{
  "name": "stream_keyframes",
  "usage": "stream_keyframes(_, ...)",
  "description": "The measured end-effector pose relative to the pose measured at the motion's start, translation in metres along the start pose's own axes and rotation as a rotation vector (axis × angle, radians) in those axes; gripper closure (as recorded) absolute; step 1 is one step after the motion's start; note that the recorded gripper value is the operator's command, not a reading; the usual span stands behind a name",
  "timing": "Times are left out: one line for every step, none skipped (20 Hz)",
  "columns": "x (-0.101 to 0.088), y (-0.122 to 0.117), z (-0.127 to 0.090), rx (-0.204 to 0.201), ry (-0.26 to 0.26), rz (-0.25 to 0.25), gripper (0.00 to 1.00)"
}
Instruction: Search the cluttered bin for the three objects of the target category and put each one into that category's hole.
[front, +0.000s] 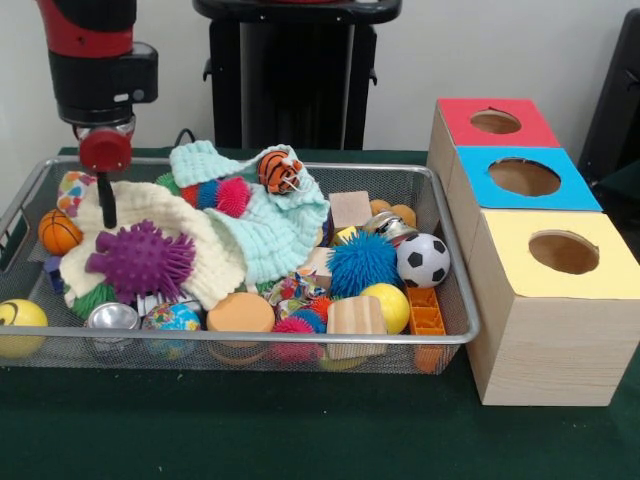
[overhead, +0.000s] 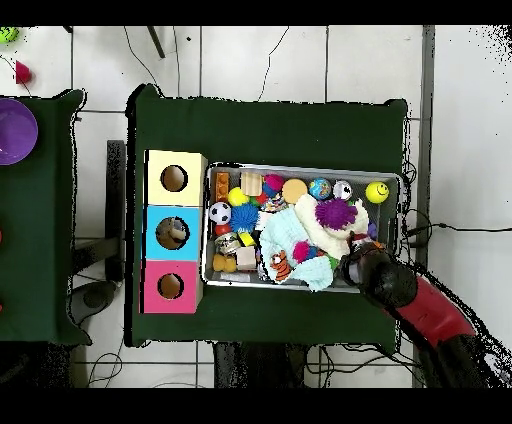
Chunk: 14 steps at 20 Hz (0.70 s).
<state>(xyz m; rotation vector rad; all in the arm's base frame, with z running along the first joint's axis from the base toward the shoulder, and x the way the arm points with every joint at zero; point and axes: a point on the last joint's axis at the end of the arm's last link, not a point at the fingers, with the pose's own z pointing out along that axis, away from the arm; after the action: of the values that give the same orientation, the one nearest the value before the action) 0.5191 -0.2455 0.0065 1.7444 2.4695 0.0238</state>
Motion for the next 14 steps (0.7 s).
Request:
stream_keyframes(0.000,-0.003,0.006,-0.001,0.005,0.008,0.00)
stream_keyframes(0.001,-0.006,0.011,-0.002,0.010,0.014,0.00)
stream_keyframes(0.001,-0.008,0.015,-0.002,0.013,0.019,0.00)
stream_keyframes(-0.001,-0.010,0.017,-0.004,0.012,0.025,0.00)
stream_keyframes(-0.004,-0.011,0.018,-0.006,0.008,0.028,0.00)
stream_keyframes(-0.007,-0.010,0.017,-0.010,0.000,0.030,0.00)
stream_keyframes(-0.008,-0.010,0.017,-0.012,-0.003,0.030,0.00)
stream_keyframes(-0.008,-0.009,0.017,-0.013,-0.004,0.029,0.00)
stream_keyframes(-0.009,-0.008,0.017,-0.014,-0.005,0.029,0.00)
stream_keyframes(-0.008,-0.008,0.017,-0.014,-0.005,0.028,0.00)
stream_keyframes(-0.008,-0.007,0.017,-0.014,-0.005,0.026,0.00)
stream_keyframes(-0.007,-0.006,0.017,-0.014,-0.005,0.024,0.00)
stream_keyframes(-0.006,-0.006,0.017,-0.014,-0.005,0.022,0.00)
stream_keyframes(-0.006,-0.005,0.017,-0.010,-0.010,0.017,0.00)
